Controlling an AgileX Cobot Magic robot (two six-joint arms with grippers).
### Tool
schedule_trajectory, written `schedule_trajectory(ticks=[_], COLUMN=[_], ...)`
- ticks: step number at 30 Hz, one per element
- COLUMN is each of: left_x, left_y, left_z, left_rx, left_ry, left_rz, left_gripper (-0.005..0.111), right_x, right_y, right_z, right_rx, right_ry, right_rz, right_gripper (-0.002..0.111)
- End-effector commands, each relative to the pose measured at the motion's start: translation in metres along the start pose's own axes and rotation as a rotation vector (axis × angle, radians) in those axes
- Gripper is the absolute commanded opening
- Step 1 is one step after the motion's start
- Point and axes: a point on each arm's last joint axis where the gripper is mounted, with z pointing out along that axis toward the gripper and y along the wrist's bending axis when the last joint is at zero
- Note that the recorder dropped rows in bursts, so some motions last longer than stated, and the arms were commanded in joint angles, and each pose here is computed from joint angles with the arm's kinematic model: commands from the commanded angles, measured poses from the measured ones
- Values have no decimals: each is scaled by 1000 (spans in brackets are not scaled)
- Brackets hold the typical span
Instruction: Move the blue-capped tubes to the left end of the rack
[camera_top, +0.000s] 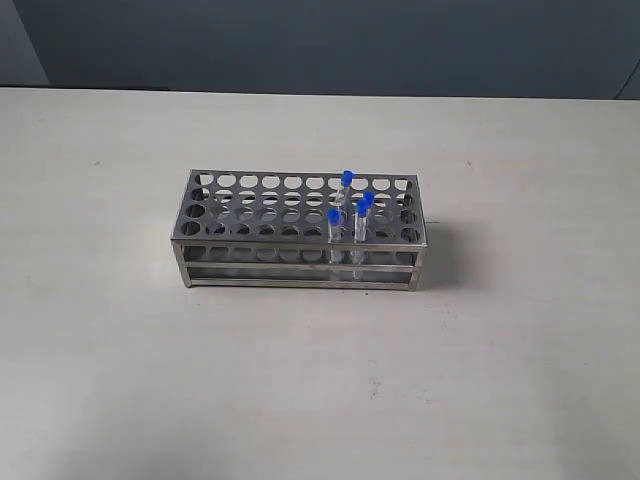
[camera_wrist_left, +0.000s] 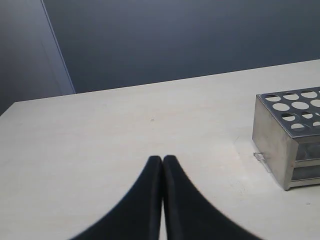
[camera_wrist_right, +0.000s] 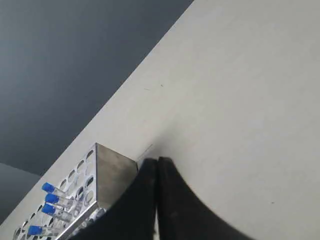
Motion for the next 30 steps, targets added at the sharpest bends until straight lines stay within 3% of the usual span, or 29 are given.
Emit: schedule_trajectory(ticks=[1,7,15,18,21,26,30], left_x=[-1,-1,-1,-1,-1,-1,-1], left_y=[0,0,0,0,0,0,0], left_z=[-1,-1,-1,-1,-1,-1,-1], left_rx=[1,1,1,1,1,1,1], left_ry=[-10,-10,-10,-10,-10,-10,-10], left_rz=[2,2,2,2,2,2,2], left_gripper=[1,1,1,1,1,1,1], right_x=[-11,-29,-31,-37,-48,-100,-137], right_y=[10,30,31,38,64,140,191], right_z=[-2,-11,-12,-17,-35,-39,-10], right_rx=[-121,-344,-361,-452,-631,-460,-476], right_ry=[-123,-342,-359,-436,-605,-570,-554], right_rz=[-24,-16,-3,7,-236,-846,-989], right_gripper=[0,0,0,0,0,0,0])
